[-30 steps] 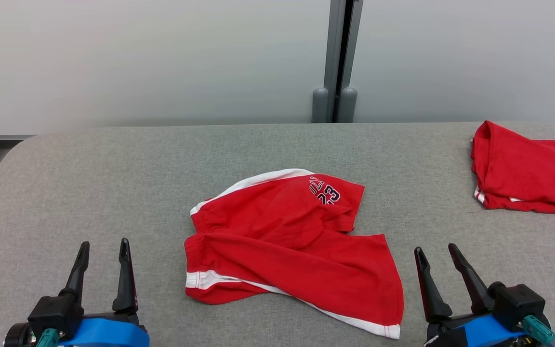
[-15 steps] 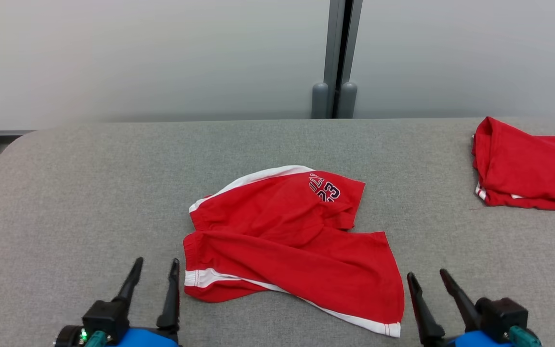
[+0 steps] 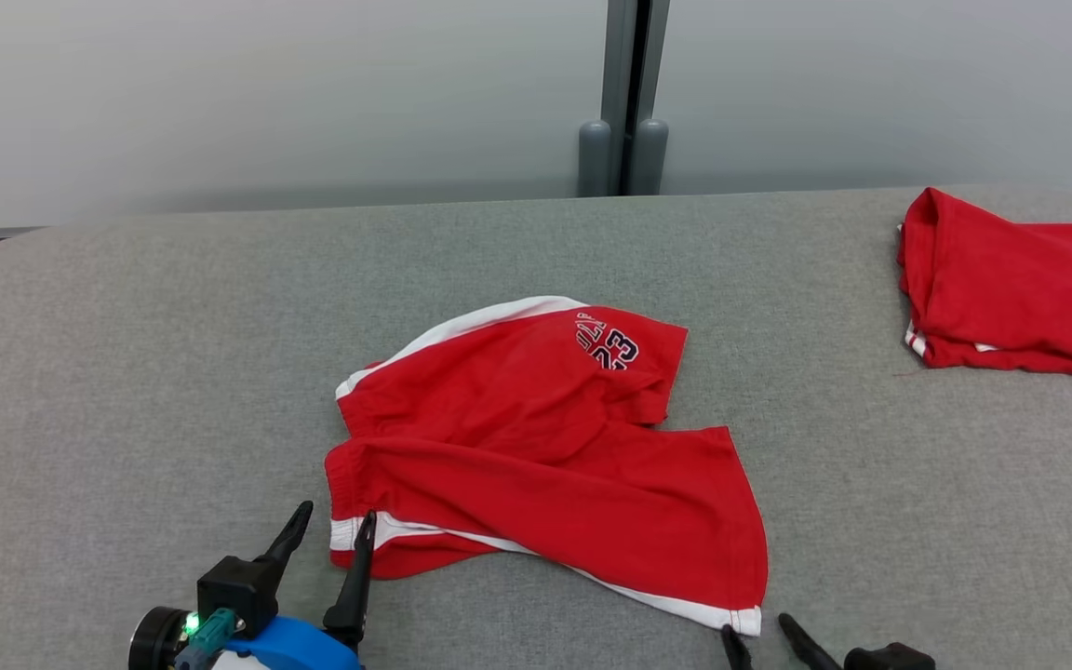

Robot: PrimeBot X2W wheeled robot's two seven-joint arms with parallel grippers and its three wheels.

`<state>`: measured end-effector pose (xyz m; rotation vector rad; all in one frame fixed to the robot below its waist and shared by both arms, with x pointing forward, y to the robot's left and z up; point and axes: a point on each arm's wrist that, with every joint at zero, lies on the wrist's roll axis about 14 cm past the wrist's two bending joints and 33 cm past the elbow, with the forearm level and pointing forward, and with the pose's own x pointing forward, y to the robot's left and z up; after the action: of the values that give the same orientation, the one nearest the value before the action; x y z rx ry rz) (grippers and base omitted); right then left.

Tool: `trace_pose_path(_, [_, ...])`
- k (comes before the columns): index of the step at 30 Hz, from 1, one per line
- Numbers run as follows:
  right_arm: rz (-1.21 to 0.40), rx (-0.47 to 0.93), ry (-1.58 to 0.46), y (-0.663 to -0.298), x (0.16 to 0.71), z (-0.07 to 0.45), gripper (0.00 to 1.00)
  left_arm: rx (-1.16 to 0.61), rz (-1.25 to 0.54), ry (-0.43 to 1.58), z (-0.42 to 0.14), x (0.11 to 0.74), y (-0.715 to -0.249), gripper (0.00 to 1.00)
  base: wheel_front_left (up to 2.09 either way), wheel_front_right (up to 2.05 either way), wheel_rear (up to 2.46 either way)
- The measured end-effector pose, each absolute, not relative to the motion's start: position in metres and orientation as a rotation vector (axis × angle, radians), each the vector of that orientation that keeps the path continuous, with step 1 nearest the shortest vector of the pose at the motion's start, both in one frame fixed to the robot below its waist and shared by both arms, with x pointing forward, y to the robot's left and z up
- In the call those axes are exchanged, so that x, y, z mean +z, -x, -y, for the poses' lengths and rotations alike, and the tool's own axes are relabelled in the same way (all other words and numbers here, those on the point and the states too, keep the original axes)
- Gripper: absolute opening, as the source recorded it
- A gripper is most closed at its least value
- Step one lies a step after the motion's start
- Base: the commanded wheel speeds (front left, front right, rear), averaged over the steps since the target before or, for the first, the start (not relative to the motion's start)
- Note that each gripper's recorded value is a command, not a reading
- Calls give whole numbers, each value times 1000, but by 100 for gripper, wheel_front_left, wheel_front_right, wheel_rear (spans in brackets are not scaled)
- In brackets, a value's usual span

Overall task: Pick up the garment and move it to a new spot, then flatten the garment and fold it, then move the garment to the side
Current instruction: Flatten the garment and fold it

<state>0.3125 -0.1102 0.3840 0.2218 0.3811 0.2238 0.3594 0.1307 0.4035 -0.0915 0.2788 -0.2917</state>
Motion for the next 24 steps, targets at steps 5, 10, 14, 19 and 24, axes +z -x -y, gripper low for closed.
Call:
trace_pose_path(5, [-417,232,-232,-312,373,106,100,-332,-329,90,-124,391,-360,100,0,0,0])
trace_pose_path(10, [-419,244,-248,-322,371,100,100,-370,-379,91,-117,379,-359,100,0,0,0])
trace_pose_path(14, [-432,261,-248,-326,367,95,100,-397,-398,88,-111,375,-360,100,0,0,0])
trace_pose_path(19, [-438,265,-260,-329,364,92,0,-412,-415,97,-106,372,-359,2,0,0,0])
trace_pose_path(24, [-436,280,-270,-329,365,87,0,-422,-415,104,-103,373,-357,0,0,0,0])
